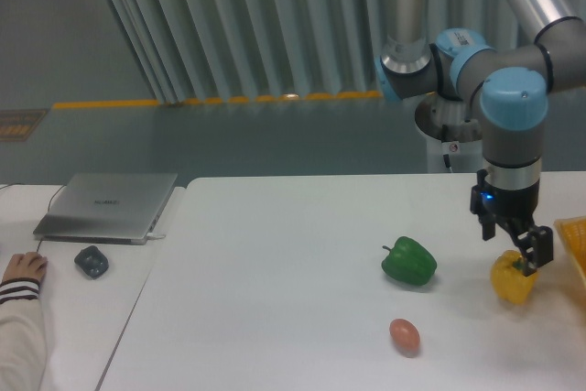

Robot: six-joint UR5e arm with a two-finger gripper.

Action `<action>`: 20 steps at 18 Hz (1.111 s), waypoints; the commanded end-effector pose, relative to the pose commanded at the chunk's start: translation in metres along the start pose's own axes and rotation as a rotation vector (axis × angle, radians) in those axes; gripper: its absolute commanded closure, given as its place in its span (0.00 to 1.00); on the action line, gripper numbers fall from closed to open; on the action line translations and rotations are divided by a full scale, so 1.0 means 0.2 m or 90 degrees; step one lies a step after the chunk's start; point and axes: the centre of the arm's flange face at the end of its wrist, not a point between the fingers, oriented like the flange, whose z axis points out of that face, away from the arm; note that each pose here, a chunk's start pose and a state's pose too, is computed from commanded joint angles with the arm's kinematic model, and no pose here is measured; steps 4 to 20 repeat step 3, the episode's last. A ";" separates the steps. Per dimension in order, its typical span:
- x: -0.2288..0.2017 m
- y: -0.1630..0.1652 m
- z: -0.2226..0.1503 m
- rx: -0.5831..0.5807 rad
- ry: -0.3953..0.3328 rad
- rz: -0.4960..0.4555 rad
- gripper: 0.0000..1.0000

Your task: Place the red peppers in a basket

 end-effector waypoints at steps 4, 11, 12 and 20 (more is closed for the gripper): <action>0.00 0.00 0.00 0.000 0.000 0.000 0.00; 0.00 0.00 0.00 0.000 0.000 0.000 0.00; 0.00 0.00 0.00 0.000 0.000 0.000 0.00; 0.00 0.00 0.00 0.000 0.000 0.000 0.00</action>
